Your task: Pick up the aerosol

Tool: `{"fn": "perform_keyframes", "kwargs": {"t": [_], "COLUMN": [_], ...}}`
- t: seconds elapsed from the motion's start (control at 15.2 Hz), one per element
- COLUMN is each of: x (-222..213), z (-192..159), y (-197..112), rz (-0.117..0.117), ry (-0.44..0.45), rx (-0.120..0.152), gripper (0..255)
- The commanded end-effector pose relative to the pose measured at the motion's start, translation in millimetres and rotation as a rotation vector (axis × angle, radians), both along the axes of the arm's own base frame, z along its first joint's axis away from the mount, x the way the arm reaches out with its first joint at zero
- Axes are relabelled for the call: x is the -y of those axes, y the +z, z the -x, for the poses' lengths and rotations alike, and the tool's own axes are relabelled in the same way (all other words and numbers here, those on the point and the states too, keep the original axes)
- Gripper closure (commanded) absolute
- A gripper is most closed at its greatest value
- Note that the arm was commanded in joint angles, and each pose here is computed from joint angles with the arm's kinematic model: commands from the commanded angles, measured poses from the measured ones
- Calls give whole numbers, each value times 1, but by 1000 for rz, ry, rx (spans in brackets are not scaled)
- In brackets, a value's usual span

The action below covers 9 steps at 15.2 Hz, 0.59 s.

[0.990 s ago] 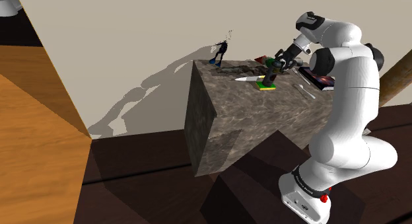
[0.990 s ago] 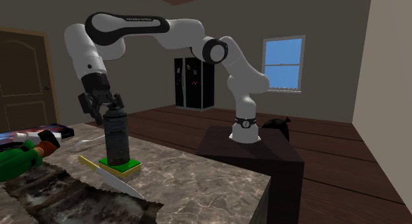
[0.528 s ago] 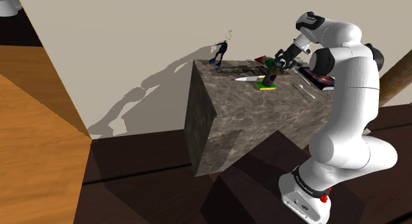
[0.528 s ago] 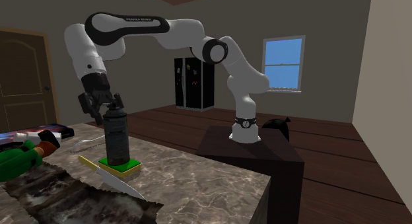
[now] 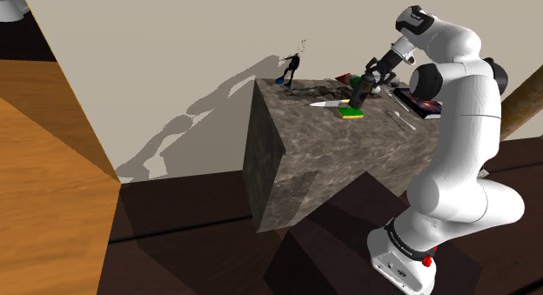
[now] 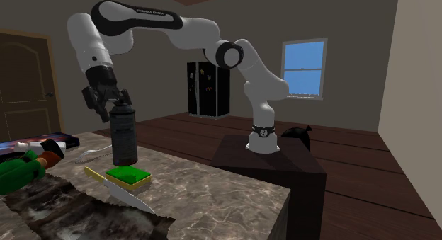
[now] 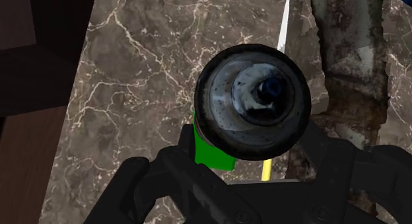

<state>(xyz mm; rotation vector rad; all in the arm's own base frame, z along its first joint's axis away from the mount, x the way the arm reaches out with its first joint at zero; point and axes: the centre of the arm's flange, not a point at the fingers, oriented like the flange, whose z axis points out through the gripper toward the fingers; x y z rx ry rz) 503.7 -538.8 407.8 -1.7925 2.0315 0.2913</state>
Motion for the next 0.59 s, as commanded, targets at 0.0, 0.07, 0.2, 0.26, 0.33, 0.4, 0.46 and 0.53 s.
{"fn": "perform_keyframes", "kwargs": {"t": [0.0, 0.07, 0.2, 0.26, 0.33, 0.4, 0.46, 0.53], "x": [0, 0, 0, 0, 0, 0, 0, 0], "z": [0, 0, 0, 0, 0, 0, 0, 0], "y": [11, 16, 27, 32, 37, 43, 44, 44], "rz": [0, 0, 0, 0, 0, 0, 0, 0], "ry": [0, 0, 0, 0, 0, 0, 0, 0], "rx": [0, 0, 0, 0, 0, 0, 0, 0], "gripper": [255, 255, 255, 255, 255, 255, 255, 255]}}
